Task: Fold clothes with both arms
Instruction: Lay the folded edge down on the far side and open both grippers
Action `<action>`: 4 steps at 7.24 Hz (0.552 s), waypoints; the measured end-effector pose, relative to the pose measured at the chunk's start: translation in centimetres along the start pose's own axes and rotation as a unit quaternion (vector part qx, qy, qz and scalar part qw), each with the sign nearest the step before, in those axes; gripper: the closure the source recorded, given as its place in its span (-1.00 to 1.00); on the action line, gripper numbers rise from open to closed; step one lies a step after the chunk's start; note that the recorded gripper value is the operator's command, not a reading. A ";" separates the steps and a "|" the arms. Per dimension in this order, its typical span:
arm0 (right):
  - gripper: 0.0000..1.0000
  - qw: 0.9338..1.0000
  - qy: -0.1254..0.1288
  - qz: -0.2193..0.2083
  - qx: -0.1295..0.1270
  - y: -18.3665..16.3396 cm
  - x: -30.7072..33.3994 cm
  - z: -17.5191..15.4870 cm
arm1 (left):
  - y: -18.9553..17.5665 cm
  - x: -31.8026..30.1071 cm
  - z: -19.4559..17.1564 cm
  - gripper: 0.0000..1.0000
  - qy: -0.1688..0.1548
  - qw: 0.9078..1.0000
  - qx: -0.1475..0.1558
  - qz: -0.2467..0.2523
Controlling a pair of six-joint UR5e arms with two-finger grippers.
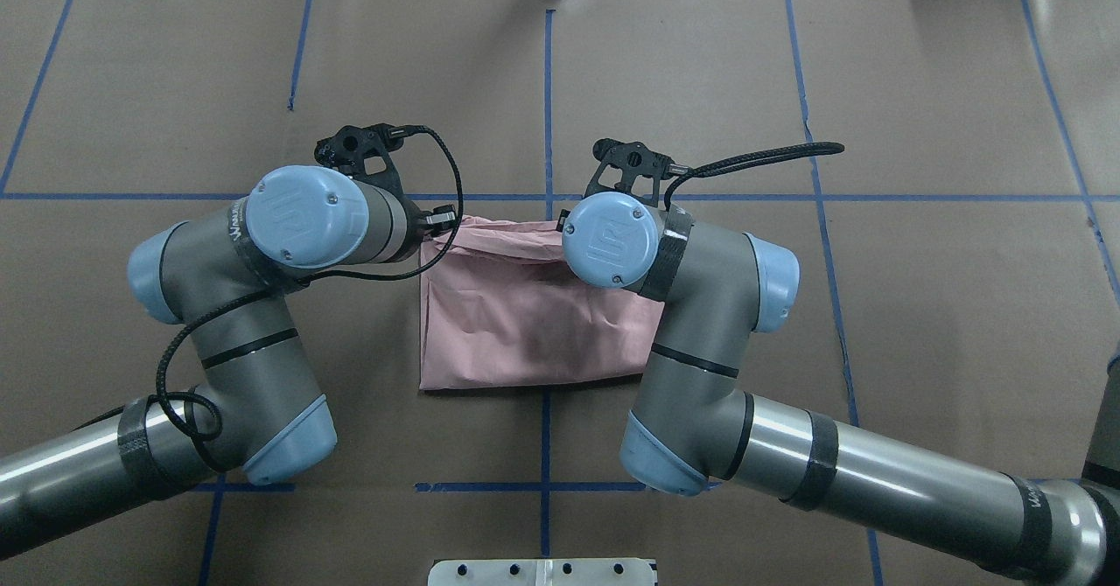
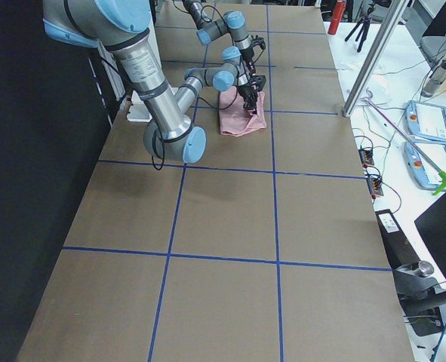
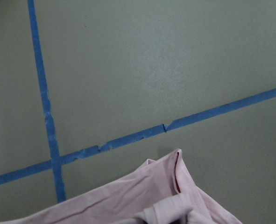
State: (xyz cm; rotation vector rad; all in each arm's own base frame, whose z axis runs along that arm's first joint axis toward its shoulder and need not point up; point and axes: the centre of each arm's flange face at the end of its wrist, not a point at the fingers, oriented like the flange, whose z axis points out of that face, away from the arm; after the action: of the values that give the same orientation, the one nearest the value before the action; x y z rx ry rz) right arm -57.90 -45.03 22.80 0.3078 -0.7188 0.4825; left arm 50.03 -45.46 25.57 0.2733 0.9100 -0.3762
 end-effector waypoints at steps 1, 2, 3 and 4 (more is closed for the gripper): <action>1.00 1.000 0.004 -0.002 0.000 0.1 -0.1 0.7 | -0.1 0.0 0.8 1.00 -0.002 1.000 0.000 0.002; 1.00 1.000 0.007 -0.006 0.001 0.0 0.0 1.2 | -0.1 0.0 1.5 1.00 -0.003 1.000 0.000 0.002; -0.98 1.000 0.008 -0.013 0.001 -0.1 0.0 1.4 | -0.1 0.1 2.0 -0.98 -0.002 1.000 0.000 0.003; -1.00 1.000 0.009 -0.029 0.002 -0.2 0.0 1.5 | -0.2 0.0 2.2 -1.00 -0.002 1.000 0.000 0.013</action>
State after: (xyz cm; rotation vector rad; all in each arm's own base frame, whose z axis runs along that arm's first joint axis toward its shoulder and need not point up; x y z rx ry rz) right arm -58.59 -45.87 23.86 0.3258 -0.6892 0.4318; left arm 51.52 -46.45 26.79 0.2830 0.9015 -0.3532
